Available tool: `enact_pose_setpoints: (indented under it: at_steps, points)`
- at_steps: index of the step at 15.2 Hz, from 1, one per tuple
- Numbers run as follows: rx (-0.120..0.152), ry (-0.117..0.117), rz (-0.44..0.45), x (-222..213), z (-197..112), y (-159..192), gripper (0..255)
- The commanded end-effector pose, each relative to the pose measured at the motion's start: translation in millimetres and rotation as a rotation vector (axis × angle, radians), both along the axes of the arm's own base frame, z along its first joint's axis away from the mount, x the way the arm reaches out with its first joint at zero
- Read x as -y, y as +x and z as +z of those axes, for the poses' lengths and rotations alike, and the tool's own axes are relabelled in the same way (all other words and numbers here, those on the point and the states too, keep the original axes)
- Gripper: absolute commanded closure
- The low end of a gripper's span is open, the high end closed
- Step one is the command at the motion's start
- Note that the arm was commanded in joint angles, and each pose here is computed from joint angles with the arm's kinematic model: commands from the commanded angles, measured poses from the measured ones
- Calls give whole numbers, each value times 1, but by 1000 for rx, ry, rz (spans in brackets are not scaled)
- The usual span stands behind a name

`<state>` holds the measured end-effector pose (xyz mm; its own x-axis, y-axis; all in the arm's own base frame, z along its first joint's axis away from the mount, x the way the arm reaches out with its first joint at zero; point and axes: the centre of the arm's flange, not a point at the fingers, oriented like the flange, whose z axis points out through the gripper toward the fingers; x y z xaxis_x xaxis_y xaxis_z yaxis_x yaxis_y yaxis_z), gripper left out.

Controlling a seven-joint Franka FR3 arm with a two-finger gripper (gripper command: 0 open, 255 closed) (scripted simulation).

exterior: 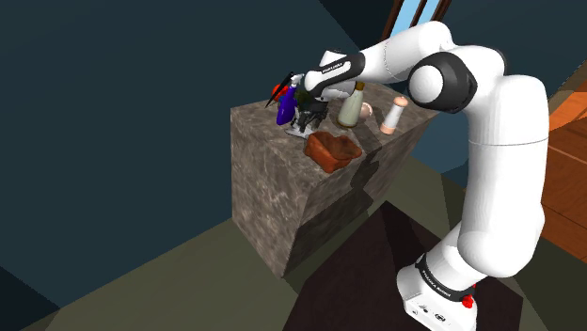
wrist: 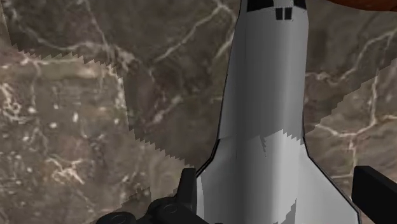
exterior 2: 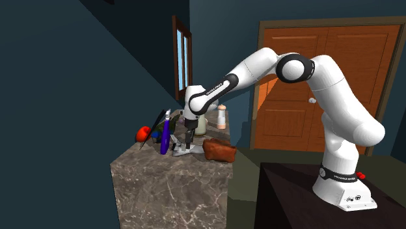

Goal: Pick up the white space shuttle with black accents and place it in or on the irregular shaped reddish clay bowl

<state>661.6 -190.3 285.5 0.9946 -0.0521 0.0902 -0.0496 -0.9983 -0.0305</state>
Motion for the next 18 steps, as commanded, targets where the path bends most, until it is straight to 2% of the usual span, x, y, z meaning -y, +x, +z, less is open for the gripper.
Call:
enact_pose_setpoints:
  at_steps: [1, 10, 18]
  points:
    - [0, 0, 0, 0, 0, 0, 255]
    - [0, 0, 0, 0, 0, 0, 255]
    - [0, 0, 0, 0, 42, 0, 255]
